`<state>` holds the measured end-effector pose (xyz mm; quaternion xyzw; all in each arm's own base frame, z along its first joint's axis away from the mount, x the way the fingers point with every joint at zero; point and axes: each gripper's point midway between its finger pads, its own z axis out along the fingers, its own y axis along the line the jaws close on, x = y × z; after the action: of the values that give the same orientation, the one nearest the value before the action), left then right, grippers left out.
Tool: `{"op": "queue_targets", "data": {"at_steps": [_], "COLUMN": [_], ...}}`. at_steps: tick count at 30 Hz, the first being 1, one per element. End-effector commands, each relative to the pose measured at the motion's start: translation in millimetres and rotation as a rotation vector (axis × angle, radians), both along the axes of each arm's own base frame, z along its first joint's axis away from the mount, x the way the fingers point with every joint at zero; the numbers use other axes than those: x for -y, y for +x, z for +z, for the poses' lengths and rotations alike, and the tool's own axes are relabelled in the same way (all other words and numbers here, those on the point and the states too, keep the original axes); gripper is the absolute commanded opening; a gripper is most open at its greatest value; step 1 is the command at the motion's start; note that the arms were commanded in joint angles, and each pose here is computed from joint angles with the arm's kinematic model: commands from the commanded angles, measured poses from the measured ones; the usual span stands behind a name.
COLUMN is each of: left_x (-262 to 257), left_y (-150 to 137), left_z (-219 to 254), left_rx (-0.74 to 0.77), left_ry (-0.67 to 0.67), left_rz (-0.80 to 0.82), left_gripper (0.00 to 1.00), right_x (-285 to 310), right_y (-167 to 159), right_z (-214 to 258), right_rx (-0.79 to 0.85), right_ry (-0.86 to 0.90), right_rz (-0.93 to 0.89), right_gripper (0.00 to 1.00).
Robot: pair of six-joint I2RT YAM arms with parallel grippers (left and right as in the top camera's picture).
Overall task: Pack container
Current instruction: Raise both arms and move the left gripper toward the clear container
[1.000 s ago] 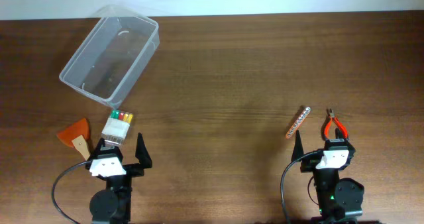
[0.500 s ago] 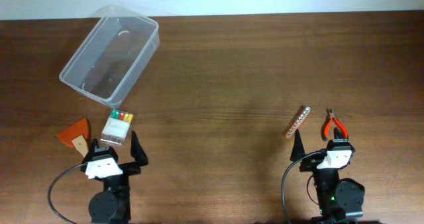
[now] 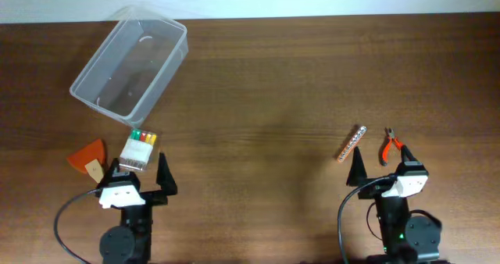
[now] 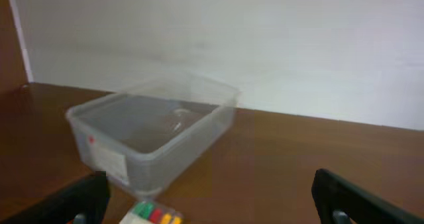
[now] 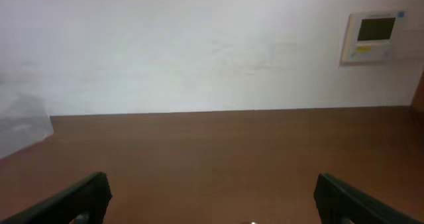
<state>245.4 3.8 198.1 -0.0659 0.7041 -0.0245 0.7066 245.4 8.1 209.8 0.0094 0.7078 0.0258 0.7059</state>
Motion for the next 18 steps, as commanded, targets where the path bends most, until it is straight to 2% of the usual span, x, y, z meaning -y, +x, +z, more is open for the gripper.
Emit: {"op": "queue_targets", "data": {"at_steps": [1,4,10,11,14,18], "left_x": [11,19,26,32,40,42], "left_y": [5,27,91,112,153,181], "left_z": [48,82,131,138,145,147], "left_rx": [0.018,-0.039,-0.214,-0.290,-0.447,-0.493], "left_ry": [0.053,0.148,0.165,0.164,0.163,0.175], "left_rz": [-0.061,-0.099,-0.125,-0.153,-0.189,-0.195], "left_gripper": [0.99,0.99,0.99,0.99,0.99,0.99], "right_x": [-4,-6,-19,-21,-26,-37], "right_y": [7,24,73,91,129,155], "right_z": [17,34,101,121,146,156], "right_rx": [-0.027,-0.069,-0.130,-0.181,-0.360,-0.560], "right_ry": [0.010,0.008,0.007,0.003,0.001,-0.035], "right_rz": [0.015,0.020,0.075,0.080,0.095,0.156], "right_gripper": [0.99,0.99,0.99,0.99,0.99,0.99]}}
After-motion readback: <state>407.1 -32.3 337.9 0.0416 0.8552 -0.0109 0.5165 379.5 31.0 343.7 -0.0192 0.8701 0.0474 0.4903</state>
